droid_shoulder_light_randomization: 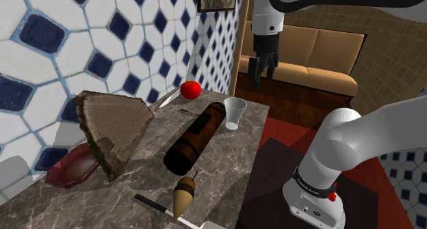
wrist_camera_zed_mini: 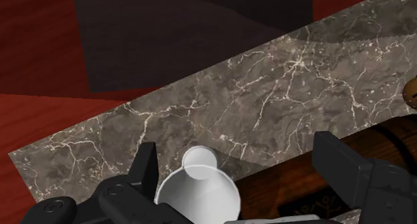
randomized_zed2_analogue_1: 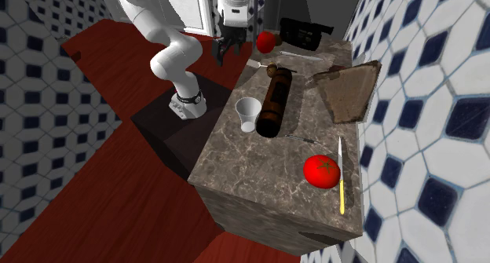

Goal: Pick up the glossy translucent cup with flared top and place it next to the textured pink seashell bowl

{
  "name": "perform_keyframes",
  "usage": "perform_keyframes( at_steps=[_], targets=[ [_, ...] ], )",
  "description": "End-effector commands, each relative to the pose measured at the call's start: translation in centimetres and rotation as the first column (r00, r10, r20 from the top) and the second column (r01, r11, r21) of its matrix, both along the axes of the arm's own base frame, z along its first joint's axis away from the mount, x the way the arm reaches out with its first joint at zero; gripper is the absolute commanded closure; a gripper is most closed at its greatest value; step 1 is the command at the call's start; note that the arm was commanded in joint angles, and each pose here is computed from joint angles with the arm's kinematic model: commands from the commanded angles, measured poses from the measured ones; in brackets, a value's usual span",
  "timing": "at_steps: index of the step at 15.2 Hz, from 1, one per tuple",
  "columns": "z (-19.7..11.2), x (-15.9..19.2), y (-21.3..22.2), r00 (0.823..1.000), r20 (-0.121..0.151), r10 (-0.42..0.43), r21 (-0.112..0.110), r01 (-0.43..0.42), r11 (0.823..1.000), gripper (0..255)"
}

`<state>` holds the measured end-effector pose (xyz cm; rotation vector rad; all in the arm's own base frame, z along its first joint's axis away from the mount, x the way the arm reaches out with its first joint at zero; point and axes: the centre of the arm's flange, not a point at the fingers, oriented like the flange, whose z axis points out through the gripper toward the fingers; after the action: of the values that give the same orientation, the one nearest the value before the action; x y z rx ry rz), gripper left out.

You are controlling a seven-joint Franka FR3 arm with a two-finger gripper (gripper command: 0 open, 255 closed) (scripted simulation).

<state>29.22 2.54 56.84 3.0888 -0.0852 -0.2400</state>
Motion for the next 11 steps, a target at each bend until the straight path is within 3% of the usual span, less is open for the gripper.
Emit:
perform_keyframes(
  at_steps=[1, 11],
  targets=[
    [0.0, 0.0, 0.0, 1.0, 0.0, 0.0, 0.0, 0.0, 1.0, 0],
    [-10.1, 7.1, 3.8, 0.994, 0.103, -0.046, -0.157, 0.061, 0.986, 0]
  ],
)
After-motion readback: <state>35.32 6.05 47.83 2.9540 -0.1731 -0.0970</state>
